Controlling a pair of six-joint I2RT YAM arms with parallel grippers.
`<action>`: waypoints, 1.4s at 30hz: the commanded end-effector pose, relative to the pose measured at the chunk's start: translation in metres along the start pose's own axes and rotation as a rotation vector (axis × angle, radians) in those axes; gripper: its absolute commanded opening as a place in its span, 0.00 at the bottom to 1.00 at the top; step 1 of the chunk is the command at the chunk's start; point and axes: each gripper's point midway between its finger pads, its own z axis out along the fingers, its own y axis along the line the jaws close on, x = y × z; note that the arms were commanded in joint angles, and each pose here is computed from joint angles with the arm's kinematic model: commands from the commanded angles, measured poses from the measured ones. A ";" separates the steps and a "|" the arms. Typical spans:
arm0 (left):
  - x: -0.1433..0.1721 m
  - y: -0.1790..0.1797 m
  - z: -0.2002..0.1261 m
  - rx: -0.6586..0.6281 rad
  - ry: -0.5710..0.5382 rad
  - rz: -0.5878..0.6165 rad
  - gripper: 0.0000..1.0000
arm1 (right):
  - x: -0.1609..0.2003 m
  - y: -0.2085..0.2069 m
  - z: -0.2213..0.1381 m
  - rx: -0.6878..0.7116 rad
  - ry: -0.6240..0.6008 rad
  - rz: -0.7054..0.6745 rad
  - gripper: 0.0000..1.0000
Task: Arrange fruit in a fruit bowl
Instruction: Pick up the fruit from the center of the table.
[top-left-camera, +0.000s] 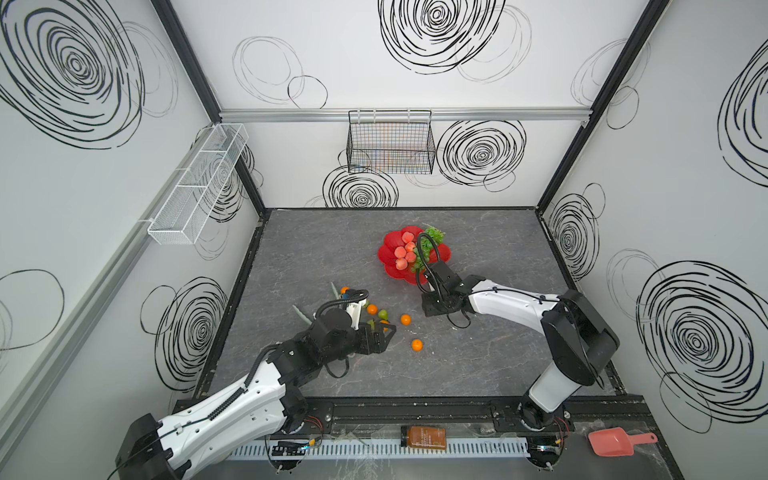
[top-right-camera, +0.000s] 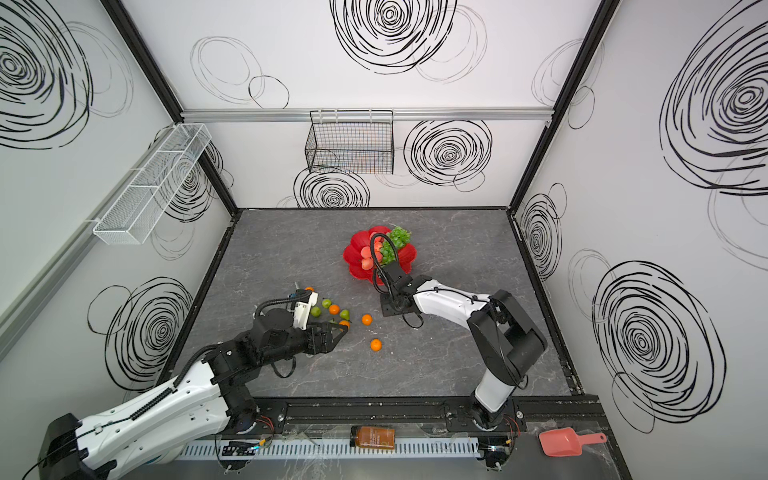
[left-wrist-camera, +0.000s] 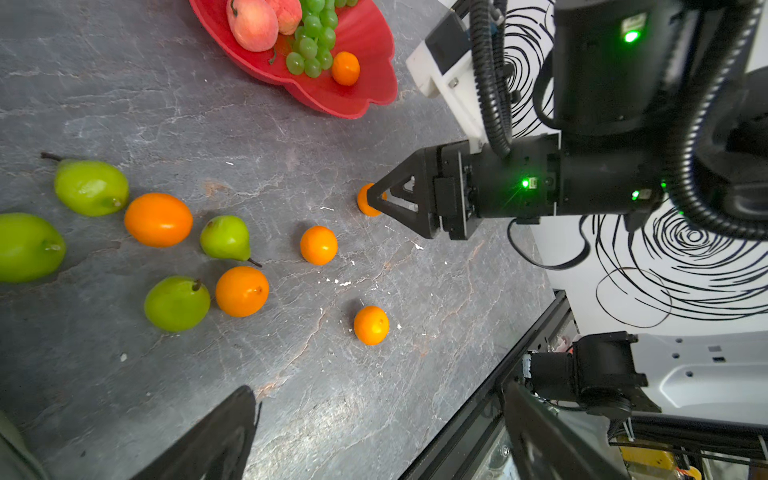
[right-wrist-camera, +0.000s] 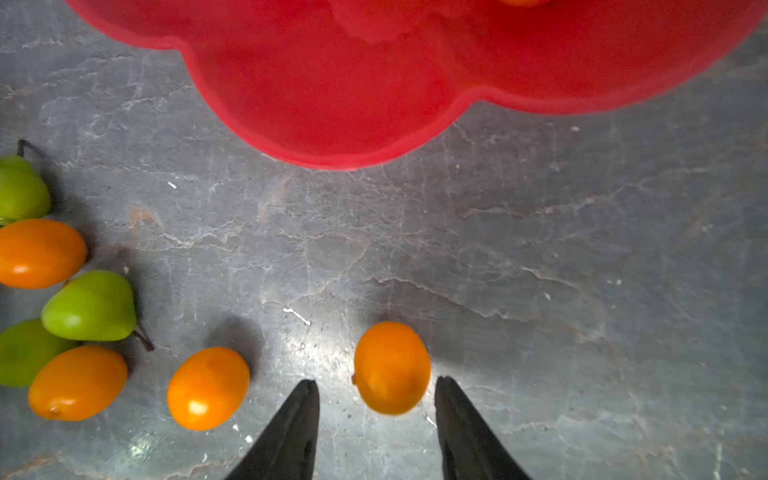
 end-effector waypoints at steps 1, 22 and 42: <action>-0.002 -0.005 0.000 0.044 -0.007 0.011 0.96 | -0.012 0.002 0.004 0.002 -0.018 0.002 0.49; -0.001 -0.002 0.002 0.045 0.002 0.011 0.96 | 0.003 -0.011 0.025 0.057 0.046 0.002 0.45; 0.000 0.002 -0.001 0.045 -0.004 -0.006 0.96 | 0.009 -0.017 0.010 0.056 0.011 0.022 0.37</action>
